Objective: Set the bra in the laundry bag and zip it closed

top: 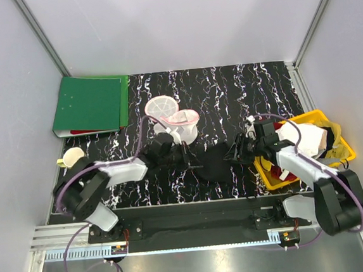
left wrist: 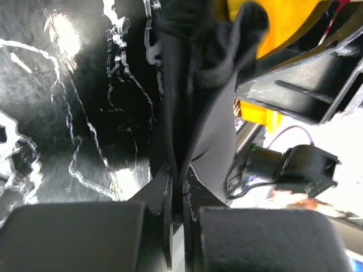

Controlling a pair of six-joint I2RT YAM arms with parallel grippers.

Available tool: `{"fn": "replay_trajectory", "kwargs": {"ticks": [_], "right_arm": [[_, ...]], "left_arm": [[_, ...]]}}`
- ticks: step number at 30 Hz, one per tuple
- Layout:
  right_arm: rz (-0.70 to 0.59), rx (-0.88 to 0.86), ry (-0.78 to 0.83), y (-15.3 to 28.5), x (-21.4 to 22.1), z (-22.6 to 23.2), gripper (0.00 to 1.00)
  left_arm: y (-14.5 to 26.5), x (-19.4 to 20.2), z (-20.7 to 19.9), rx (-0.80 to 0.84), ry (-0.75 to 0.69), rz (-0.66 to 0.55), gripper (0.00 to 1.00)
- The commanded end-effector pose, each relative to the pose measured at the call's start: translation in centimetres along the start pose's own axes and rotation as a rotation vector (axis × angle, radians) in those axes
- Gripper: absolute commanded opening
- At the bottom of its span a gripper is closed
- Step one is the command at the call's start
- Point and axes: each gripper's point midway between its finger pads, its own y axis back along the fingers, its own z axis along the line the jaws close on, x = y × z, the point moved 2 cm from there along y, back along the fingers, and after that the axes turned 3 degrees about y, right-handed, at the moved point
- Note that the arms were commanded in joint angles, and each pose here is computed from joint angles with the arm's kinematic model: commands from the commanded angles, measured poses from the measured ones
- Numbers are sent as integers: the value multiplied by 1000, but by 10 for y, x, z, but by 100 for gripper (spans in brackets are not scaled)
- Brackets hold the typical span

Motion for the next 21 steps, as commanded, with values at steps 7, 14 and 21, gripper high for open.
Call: {"fn": "replay_trajectory", "kwargs": {"ticks": [7, 14, 21], "right_arm": [[-79, -296, 267, 87, -10, 93, 84], [-159, -430, 498, 120, -15, 125, 94], [-186, -692, 631, 149, 2, 163, 100]], "left_arm": [[94, -6, -51, -22, -494, -65, 0], [154, 18, -83, 87, -683, -53, 0], [192, 45, -110, 285, -803, -52, 0]]}}
